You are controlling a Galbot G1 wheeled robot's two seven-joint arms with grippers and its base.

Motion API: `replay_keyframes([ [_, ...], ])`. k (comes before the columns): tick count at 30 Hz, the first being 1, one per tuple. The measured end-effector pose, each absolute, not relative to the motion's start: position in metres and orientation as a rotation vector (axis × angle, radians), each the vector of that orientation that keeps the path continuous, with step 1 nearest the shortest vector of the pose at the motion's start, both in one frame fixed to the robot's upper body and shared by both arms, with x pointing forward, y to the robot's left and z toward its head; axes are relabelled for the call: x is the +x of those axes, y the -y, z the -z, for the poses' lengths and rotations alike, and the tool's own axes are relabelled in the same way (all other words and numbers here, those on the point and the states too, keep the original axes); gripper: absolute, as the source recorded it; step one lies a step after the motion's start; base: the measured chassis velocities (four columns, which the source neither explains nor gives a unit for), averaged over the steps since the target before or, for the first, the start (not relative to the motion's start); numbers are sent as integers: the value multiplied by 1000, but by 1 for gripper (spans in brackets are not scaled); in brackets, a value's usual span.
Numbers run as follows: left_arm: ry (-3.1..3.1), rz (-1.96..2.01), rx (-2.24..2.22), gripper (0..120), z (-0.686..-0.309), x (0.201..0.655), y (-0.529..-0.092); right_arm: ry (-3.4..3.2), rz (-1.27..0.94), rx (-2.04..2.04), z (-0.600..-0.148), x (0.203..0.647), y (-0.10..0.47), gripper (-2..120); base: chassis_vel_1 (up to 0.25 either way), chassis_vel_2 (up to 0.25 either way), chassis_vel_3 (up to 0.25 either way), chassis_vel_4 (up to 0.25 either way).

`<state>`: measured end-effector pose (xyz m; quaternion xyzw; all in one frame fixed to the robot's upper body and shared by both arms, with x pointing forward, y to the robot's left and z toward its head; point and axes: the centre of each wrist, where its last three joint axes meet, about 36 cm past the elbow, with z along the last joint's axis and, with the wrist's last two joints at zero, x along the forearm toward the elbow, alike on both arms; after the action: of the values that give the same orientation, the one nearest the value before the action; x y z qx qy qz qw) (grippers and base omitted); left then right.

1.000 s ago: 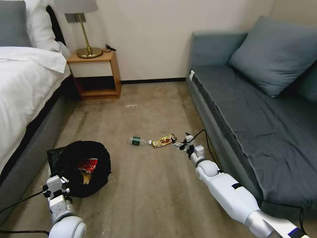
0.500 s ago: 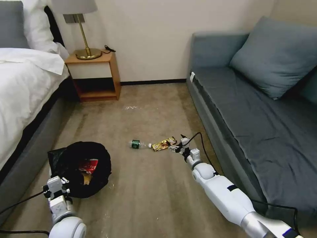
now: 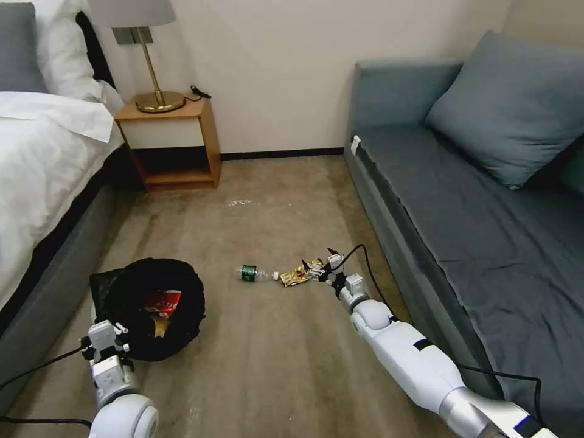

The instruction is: Pick up the trash bin, then pick up the garbage on the floor and place it into the trash bin.

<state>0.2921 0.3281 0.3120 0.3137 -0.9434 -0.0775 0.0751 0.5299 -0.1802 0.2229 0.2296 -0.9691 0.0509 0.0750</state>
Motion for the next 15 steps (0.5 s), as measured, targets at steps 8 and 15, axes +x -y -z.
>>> replay_keyframes([
  [8, 2827, 232, 940, 3, -311, 293, -328, 2909, -157, 707, -222, 531, 177, 100, -71, 64, 58, -68],
  [15, 2821, 233, 939, 3, -309, 292, -328, 2910, -155, 716, -222, 531, 175, 100, -64, 60, 64, -64],
])
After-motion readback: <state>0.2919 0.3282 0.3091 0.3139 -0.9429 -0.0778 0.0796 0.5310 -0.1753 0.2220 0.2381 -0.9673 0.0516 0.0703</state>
